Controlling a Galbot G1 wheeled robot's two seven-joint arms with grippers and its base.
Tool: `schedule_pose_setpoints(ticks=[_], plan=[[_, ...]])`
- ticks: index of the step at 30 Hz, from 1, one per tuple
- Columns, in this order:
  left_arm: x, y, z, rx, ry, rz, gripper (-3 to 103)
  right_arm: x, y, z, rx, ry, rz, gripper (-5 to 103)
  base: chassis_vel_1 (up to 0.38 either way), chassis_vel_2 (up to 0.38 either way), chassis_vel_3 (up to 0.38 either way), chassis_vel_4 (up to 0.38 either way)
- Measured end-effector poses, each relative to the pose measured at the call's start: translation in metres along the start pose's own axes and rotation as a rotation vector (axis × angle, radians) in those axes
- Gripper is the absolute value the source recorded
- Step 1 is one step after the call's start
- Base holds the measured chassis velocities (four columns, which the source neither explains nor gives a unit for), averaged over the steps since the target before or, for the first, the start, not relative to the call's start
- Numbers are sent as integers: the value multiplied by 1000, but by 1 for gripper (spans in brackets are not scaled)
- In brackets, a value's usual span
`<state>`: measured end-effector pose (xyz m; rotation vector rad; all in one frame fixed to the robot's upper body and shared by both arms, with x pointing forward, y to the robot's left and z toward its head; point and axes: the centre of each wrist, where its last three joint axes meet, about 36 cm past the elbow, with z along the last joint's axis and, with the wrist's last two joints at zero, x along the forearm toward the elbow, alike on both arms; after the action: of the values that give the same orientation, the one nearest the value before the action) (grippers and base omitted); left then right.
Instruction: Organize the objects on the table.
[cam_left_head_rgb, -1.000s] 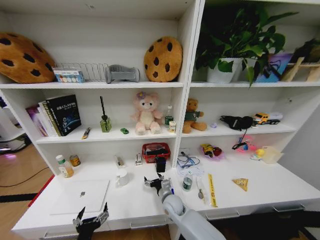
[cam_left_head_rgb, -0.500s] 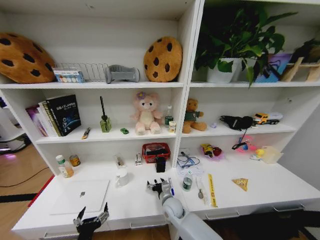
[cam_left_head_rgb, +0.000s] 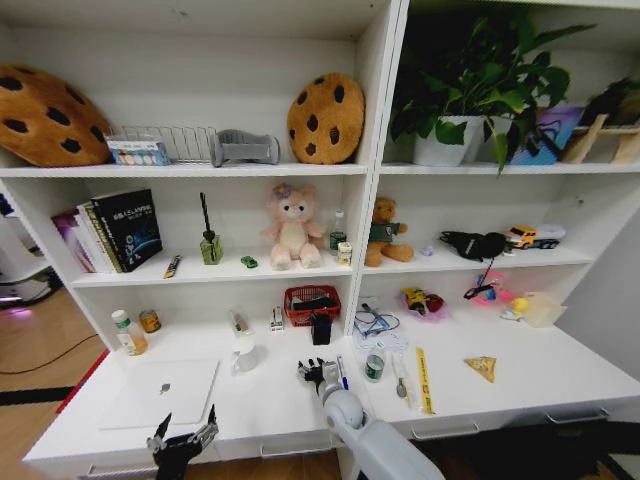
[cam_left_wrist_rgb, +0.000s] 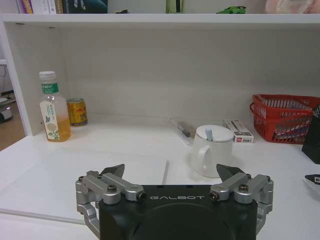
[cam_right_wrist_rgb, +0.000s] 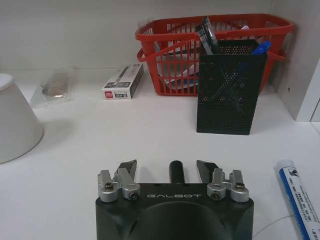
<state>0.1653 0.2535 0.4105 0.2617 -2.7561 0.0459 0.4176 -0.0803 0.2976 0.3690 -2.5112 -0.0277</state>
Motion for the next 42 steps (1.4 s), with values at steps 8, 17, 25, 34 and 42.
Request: schedule_pose_setpoints(ticks=[8, 17, 25, 34, 42], plan=[[-1, 1, 1, -33, -18, -1, 100, -1, -1, 2, 3, 5, -7, 48, 0, 0, 0, 0], [-1, -1, 3, -63, -34, 5, 100, 0, -4, 7, 21, 25, -3, 13, 0, 0, 0, 0], [-1, -2, 4, -58, -32, 6, 100, -1, -8, 7, 31, 24, 7, 12, 0, 0, 0, 0], [-2, -4, 8, -53, -19, 12, 100, 12, -25, -20, 129, -215, -30, 12, 0, 0, 0, 0], [-4, -7, 12, -58, -11, 19, 100, 13, -49, -25, 291, -508, -60, 12, 0, 0, 0, 0]])
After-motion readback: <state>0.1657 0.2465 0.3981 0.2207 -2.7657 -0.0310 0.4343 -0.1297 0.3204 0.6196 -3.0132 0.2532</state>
